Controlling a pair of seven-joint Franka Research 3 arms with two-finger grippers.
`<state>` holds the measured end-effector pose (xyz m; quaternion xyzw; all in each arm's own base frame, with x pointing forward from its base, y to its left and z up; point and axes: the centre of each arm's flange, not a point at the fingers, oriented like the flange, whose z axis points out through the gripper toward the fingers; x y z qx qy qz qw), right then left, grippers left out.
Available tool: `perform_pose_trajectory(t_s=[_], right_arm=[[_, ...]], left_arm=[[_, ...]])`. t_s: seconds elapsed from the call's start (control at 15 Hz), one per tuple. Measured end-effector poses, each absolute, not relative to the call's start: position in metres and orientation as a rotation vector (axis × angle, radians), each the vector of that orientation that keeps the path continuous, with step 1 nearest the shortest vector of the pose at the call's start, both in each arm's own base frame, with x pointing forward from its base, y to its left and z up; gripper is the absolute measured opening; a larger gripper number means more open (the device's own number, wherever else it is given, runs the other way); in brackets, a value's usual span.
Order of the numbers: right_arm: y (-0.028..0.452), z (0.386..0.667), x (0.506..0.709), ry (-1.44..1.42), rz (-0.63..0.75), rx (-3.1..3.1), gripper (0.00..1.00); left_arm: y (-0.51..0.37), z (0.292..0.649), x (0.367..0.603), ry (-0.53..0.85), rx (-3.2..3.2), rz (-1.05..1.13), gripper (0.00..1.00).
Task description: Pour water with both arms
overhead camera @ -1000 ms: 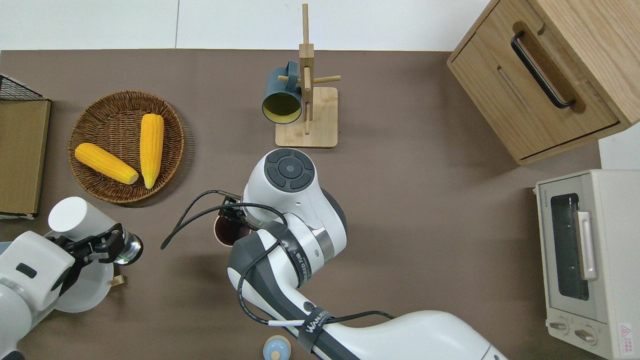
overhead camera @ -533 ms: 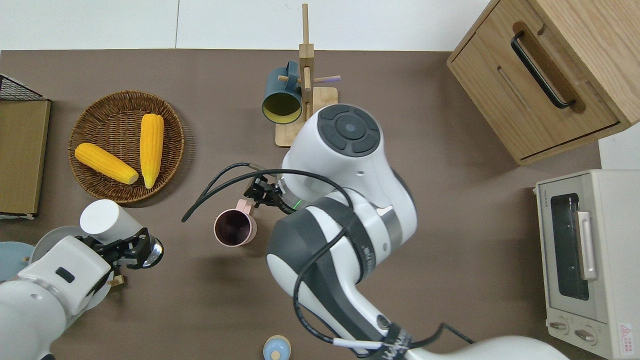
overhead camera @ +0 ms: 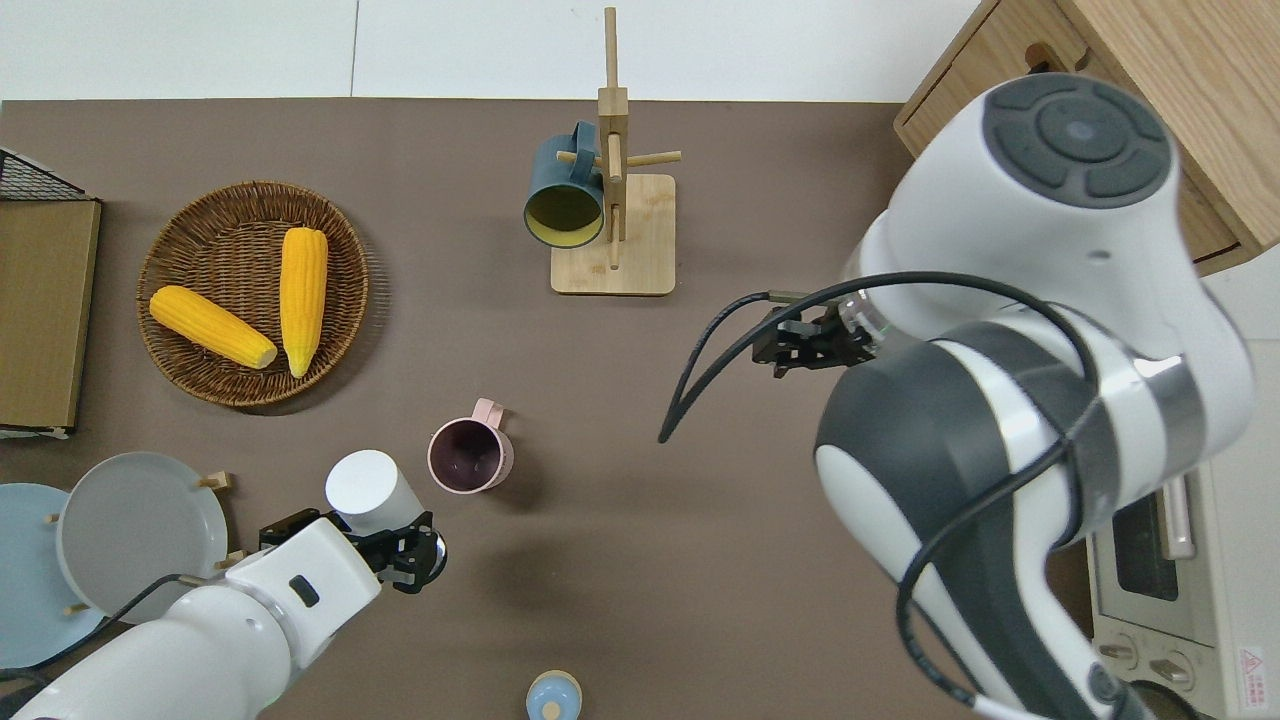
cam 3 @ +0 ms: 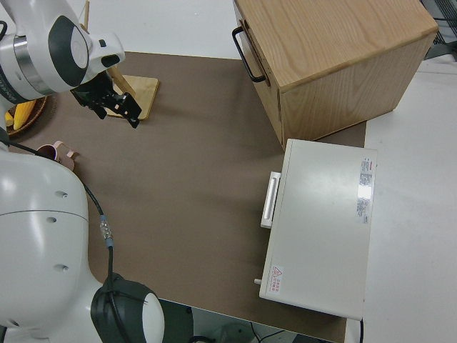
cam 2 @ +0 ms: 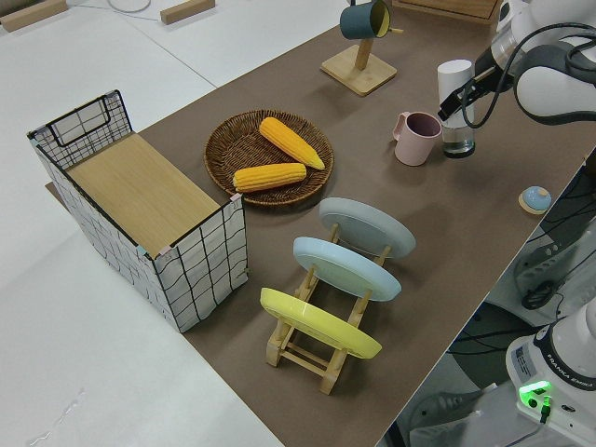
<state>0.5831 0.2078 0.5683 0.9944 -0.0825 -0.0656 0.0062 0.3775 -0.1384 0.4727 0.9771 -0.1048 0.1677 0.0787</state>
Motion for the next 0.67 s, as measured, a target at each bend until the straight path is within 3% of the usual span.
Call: perform_pose_trajectory(t_s=[0.13,0.33,0.67], right_arm=[[0.152,0.582,0.591,-0.199,-0.191,3.113,1.0],[0.092,0.609,0.588,-0.125,-0.137,3.115,1.0],[0.042,0.624,0.578,-0.081,-0.155,3.115,1.0]], left_arm=[[-0.152,0.461,0.37,-0.359,2.92,0.457,0.63],[-0.163,0.441,0.37,-0.394,2.939,0.386,0.63],[-0.167,0.417,0.374,-0.403,2.971,0.297,0.63]])
